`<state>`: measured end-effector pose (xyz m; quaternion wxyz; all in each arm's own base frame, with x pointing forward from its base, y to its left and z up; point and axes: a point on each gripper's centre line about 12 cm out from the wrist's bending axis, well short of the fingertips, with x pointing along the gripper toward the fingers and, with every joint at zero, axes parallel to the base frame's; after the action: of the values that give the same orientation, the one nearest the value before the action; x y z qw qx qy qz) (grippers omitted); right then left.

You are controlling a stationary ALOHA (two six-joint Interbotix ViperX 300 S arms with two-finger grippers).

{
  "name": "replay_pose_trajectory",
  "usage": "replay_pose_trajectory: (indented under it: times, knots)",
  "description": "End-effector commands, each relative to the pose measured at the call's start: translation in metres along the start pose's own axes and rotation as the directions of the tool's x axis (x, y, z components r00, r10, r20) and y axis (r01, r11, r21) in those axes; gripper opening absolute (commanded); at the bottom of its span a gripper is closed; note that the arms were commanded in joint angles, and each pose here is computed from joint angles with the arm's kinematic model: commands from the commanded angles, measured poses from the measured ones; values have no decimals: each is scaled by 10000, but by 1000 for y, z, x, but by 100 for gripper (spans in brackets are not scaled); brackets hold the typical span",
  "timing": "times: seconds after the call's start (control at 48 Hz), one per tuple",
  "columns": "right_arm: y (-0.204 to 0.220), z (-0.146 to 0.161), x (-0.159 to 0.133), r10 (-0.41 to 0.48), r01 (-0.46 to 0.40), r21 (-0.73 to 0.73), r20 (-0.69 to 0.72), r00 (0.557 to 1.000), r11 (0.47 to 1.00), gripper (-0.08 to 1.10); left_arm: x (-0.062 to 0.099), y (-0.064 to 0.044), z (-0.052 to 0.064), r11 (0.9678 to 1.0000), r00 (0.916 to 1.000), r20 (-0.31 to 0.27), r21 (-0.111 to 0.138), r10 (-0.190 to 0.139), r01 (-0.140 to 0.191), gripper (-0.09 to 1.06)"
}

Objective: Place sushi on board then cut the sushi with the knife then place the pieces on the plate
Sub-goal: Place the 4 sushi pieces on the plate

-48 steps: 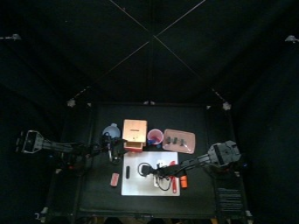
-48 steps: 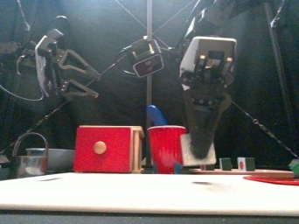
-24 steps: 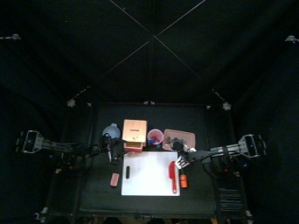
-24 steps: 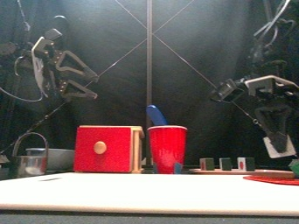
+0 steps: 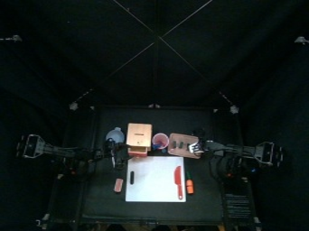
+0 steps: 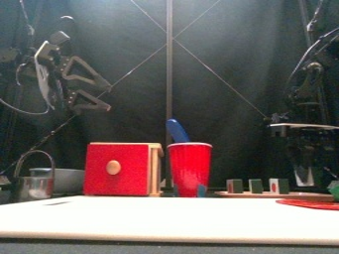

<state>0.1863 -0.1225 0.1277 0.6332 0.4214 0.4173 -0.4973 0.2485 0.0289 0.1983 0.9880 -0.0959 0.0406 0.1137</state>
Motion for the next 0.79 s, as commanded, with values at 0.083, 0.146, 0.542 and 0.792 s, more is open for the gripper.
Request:
replay_pose_trajectory:
  times: [0.083, 0.146, 0.542, 0.792]
  knots:
    - [5, 1, 5, 366, -366, 109, 41, 9993, 9993, 59, 2, -2, 5, 10000, 9998, 210, 12, -45, 44, 96]
    - [5, 1, 6, 367, -367, 109, 9, 9993, 9993, 66, 3, -2, 7, 10000, 9996, 272, -16, -41, 42, 96]
    - [7, 7, -15, 789, -792, 41, 538, 9954, 9968, 78, 6, -4, 13, 9999, 9990, 425, -97, -99, 103, 96]
    - [32, -13, -61, 2686, -2499, -1669, 1002, 9580, 9538, 77, 8, -7, 20, 9998, 9978, 642, -97, -192, 198, 96]
